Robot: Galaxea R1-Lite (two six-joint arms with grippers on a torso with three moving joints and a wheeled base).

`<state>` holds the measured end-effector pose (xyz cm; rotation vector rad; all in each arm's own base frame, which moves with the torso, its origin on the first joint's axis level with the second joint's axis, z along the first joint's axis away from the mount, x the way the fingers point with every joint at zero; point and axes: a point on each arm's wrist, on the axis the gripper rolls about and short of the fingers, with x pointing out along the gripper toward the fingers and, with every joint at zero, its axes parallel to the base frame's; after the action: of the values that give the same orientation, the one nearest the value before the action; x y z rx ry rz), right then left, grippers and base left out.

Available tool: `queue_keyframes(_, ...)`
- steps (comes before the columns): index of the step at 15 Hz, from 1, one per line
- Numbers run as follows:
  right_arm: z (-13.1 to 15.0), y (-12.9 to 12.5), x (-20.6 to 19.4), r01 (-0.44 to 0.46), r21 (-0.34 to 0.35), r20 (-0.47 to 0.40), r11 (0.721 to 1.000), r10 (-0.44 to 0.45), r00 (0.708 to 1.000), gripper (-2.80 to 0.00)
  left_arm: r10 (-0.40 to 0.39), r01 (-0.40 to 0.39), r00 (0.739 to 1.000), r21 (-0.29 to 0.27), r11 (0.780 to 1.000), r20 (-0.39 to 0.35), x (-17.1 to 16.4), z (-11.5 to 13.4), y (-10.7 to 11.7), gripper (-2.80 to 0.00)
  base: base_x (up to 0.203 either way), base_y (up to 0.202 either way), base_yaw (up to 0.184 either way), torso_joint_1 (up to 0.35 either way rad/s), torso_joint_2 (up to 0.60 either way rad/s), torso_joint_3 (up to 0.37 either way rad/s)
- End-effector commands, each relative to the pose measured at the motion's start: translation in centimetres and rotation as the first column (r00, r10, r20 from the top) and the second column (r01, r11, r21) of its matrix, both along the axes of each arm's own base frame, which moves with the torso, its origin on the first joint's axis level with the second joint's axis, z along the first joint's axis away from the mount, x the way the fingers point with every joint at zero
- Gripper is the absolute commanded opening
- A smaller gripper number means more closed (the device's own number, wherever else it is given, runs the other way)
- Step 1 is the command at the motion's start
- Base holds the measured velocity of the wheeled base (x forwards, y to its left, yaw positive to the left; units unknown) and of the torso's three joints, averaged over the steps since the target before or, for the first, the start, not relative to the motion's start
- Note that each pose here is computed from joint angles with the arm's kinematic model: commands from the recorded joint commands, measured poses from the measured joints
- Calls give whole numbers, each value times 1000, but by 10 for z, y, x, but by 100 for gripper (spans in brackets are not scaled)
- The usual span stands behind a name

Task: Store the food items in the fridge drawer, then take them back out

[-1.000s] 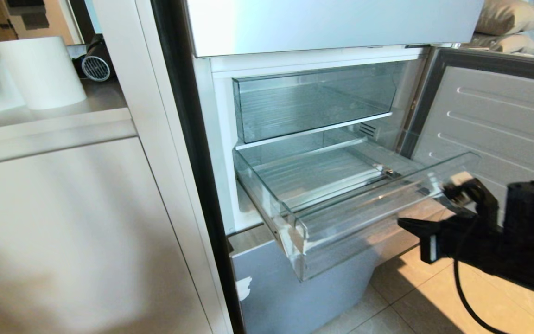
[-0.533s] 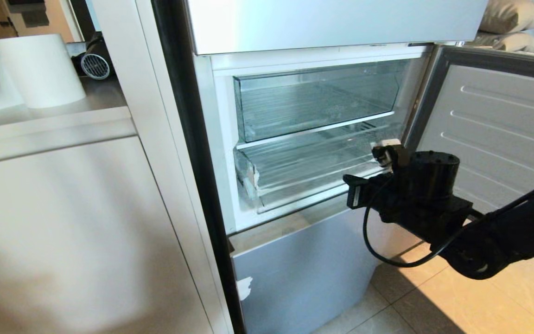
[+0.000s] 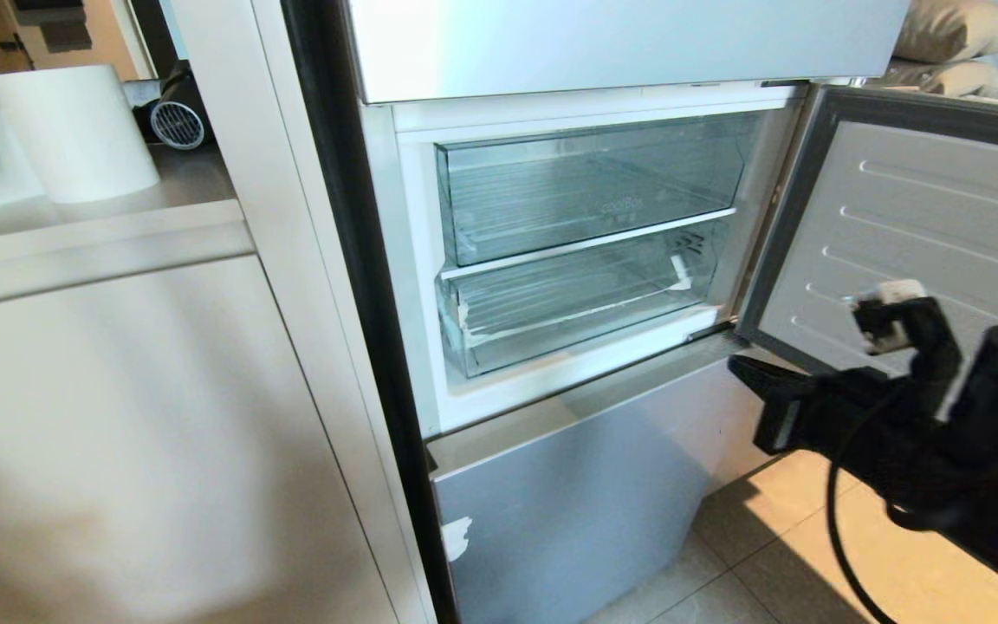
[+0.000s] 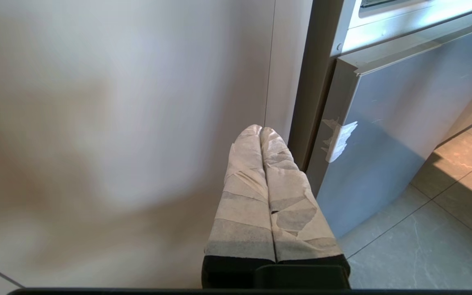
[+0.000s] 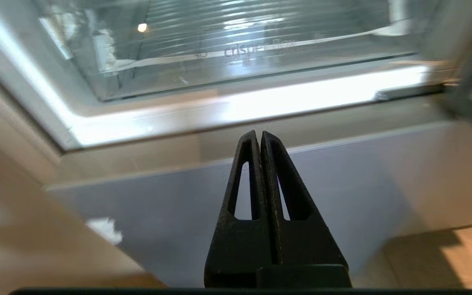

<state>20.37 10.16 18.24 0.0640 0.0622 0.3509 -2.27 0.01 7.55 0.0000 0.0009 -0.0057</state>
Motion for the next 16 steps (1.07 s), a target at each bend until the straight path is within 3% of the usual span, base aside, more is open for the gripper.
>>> queue_keyframes(1, 26, -42, -79, 5, 33, 120, 999, -9, 993, -280, 0, 0, 1000, 0, 1000, -1, 0, 0, 0, -280, 0, 0, 0, 0, 0, 0)
queue_keyframes(5, -13, -91, -161, 161, -86, 73, 983, -155, 985, -280, 2, -2, 1000, 0, 1000, -1, 0, 0, 0, -280, 0, 0, 0, 0, 0, 0)
queue_keyframes(9, -67, -102, -217, 222, -92, 170, 971, -205, 964, -280, 0, 0, 1000, 0, 1000, -1, 0, 0, 0, -280, 0, 0, 0, 0, 0, 0)
queue_keyframes(11, -85, -102, -229, 262, -89, 216, 961, -238, 947, -280, 0, 0, 1000, 0, 1000, -1, 0, 0, 0, -280, 0, 0, 0, 0, 0, 0)
queue_keyframes(13, -106, -101, -227, 317, -131, 111, 939, -304, 946, -280, 0, 0, 1000, 0, 1000, -1, 0, 0, 0, -280, 0, 0, 0, 0, 0, 0)
queue_keyframes(16, -107, -101, -226, 323, -128, 97, 938, -313, 945, -280, 1, -1, 1000, 0, 1000, -1, 0, 0, 0, -280, 0, 0, 0, 0, 0, 0)
